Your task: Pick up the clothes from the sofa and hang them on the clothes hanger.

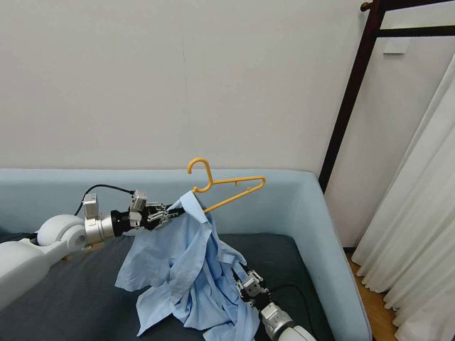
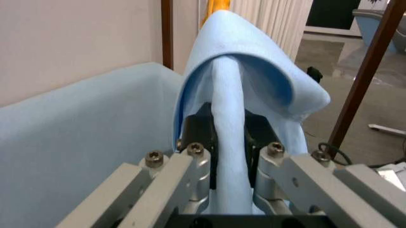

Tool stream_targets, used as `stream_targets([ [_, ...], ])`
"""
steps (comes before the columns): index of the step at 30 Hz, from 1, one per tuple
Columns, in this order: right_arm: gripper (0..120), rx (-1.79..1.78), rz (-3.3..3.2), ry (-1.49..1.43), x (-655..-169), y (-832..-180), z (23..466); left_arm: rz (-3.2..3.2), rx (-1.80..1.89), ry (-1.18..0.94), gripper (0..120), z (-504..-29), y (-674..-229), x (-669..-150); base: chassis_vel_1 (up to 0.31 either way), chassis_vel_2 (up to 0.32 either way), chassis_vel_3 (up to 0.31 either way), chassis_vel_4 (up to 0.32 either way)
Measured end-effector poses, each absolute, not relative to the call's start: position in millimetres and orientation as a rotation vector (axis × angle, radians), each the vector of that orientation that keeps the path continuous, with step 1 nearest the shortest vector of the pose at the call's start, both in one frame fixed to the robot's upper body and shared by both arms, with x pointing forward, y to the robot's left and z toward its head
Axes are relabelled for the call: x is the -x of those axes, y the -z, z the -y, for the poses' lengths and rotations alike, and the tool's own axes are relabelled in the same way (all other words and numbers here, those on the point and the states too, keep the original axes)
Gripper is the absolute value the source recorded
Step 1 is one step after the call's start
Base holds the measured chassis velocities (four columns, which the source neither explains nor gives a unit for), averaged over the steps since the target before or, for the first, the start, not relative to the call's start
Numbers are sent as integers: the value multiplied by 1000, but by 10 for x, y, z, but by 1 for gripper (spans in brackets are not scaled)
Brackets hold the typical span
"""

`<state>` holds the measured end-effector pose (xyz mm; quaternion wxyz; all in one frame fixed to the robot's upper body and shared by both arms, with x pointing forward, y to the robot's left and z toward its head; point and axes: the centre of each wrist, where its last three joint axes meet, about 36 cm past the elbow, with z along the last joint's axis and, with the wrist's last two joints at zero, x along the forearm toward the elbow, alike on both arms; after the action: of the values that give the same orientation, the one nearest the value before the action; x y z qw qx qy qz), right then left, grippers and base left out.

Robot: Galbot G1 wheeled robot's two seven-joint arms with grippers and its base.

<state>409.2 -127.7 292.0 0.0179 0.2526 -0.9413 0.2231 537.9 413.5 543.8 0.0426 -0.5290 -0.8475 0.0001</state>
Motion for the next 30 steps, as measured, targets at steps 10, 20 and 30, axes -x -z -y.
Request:
stream_targets([
  [10,73,-689,2890,-718,-4215,-2845,1139,2580,1625,-8,8,-4115,-5434,-5338,0,0,0,0],
  [20,39,-626,2897,-673,-4323,-2855,931,2578,1631,-29,8,-4060,-5438,-5346,0,0,0,0],
  [30,4,-587,2905,-682,-4388,-2862,972,2568,1633,-28,8,-4052,-5421,-5302,0,0,0,0],
])
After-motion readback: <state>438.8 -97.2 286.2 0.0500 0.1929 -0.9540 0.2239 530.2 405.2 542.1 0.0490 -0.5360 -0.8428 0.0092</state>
